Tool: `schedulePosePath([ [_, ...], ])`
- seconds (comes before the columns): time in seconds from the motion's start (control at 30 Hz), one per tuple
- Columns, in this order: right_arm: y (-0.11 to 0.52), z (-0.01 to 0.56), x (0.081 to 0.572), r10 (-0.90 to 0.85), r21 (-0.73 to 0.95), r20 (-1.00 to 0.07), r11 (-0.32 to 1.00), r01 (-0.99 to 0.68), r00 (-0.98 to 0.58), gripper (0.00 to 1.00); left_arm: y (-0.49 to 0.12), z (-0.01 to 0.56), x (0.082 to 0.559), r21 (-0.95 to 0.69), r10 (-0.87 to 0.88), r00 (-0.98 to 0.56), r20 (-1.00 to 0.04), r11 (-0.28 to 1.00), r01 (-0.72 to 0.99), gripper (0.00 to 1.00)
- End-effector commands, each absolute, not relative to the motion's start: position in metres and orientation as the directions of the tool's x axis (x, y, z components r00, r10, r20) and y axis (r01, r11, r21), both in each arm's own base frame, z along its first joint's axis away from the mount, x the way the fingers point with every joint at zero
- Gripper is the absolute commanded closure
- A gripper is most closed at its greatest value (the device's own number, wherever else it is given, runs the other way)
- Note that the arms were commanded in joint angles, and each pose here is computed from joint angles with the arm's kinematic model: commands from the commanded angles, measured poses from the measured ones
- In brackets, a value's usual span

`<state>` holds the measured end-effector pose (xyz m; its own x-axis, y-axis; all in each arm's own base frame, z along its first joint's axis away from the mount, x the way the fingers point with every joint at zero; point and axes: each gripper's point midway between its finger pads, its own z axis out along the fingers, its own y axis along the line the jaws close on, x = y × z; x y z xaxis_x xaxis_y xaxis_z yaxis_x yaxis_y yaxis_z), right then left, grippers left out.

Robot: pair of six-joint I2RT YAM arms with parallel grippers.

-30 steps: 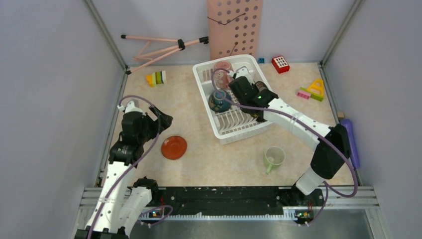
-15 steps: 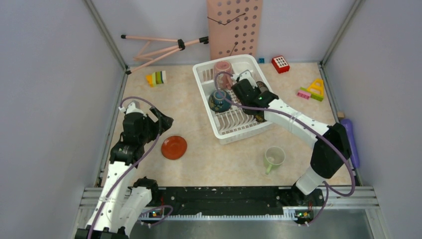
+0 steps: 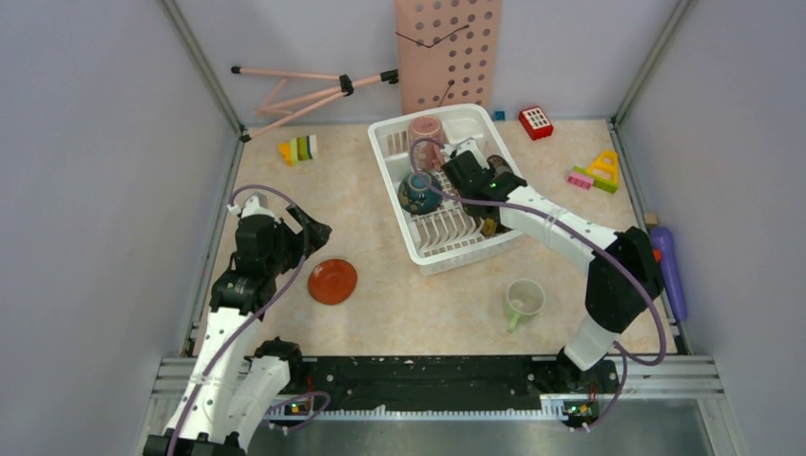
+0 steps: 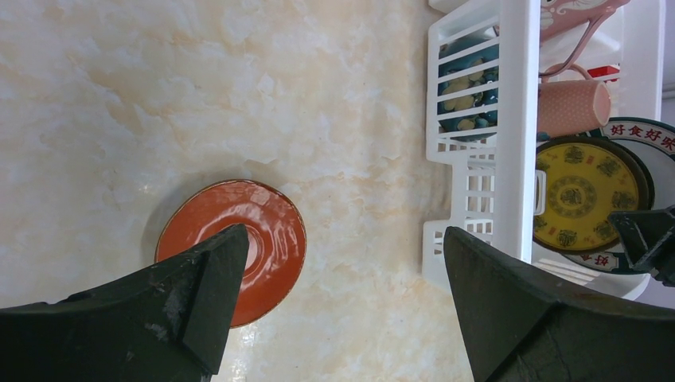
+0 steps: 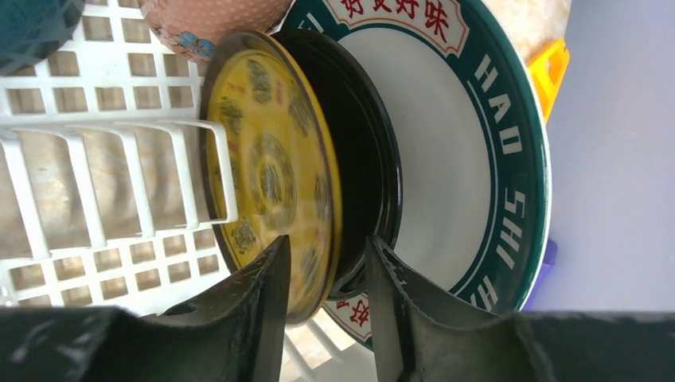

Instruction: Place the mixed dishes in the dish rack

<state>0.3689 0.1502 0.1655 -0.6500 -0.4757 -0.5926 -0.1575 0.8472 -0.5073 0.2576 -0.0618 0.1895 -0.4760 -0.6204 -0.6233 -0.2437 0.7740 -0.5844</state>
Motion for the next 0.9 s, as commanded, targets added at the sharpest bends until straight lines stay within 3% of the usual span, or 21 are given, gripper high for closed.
schedulePosePath([
  [0.0,0.15,0.176,0.369,-0.46,-0.49,-0.607,0.859,-0.15,-0.648,0.56,-0.062,0.195,0.263,-0.594,-0.624,-0.456,-0.635,0.771,-0.228,0.03],
  [0.47,0.167,0.237,0.359,-0.363,-0.314,-0.754,0.931,-0.185,-0.547,0.47,-0.062,0.188,0.262,-0.594,-0.634,-0.466,-0.617,0.764,-0.252,0.03],
  [0.7,0.17,0.264,0.346,-0.291,-0.216,-0.82,0.955,-0.205,-0.494,0.28,-0.014,0.161,0.249,-0.435,-0.682,-0.397,-0.615,0.713,-0.55,0.02],
  [0.73,0.171,0.267,0.343,-0.274,-0.196,-0.831,0.959,-0.207,-0.484,0.21,-0.013,0.158,0.248,-0.413,-0.676,-0.413,-0.61,0.716,-0.562,0.02],
  [0.87,0.177,0.277,0.334,-0.223,-0.122,-0.869,0.962,-0.245,-0.442,0.11,-0.02,0.144,0.24,-0.36,-0.65,-0.511,-0.563,0.749,-0.556,0.02],
])
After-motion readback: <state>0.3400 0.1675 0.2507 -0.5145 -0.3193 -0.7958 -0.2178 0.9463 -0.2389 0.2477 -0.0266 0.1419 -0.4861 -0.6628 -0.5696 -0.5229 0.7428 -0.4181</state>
